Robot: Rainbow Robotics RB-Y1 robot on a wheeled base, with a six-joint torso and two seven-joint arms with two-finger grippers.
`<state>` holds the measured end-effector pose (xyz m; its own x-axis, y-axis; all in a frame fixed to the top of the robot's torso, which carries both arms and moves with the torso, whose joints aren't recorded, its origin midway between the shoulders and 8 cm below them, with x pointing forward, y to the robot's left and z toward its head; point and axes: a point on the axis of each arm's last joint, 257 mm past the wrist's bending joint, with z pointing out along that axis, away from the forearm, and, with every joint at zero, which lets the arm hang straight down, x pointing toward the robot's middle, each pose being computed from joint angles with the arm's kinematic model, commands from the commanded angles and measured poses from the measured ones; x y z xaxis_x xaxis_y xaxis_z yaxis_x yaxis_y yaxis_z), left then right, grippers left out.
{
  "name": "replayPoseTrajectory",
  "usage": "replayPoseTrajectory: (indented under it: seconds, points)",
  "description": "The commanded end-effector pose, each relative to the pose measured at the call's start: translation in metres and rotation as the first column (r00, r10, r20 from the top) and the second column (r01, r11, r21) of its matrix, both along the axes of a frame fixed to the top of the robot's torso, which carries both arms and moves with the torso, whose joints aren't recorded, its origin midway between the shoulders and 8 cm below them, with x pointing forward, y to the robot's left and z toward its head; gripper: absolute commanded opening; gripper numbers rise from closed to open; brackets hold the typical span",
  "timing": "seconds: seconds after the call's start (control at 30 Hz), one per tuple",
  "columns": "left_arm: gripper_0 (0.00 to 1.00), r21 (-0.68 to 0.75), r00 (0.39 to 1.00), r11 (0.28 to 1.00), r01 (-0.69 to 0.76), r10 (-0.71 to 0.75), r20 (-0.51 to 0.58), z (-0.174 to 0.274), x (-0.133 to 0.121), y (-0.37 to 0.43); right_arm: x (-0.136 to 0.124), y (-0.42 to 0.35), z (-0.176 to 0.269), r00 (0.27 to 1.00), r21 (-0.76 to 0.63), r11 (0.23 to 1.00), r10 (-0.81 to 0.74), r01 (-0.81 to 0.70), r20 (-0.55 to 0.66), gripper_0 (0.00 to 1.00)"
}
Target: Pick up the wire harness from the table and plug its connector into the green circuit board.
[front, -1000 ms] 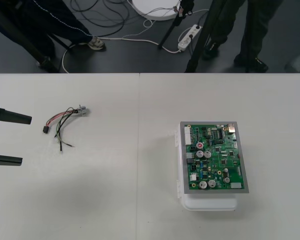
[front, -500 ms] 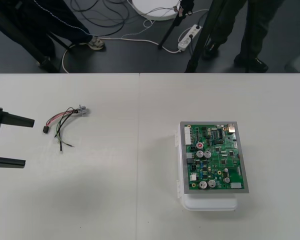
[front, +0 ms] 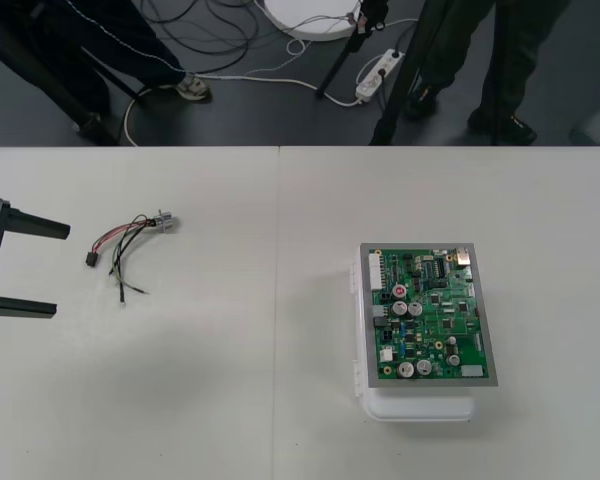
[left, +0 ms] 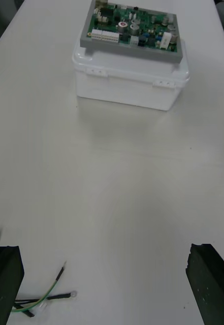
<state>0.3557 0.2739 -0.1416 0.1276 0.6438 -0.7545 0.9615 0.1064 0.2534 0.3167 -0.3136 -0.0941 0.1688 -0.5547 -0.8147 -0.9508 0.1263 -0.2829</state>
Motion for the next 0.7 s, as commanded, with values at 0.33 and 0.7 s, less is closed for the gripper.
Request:
replayPoseTrajectory:
  seconds: [0.33,0.7]
  points:
    - [0.95,0.269,0.937,0.950,0.159,-0.231,0.261,0.015,0.047,-0.007,-0.001,-0.001,0.004,1.000,0.008,1.000,-0.004,0.004,0.007,1.00]
    - [0.94,0.387,0.837,0.887,0.253,-0.401,0.373,0.015,0.096,-0.038,-0.001,-0.001,0.004,1.000,0.008,1.000,-0.004,0.004,0.007,1.00]
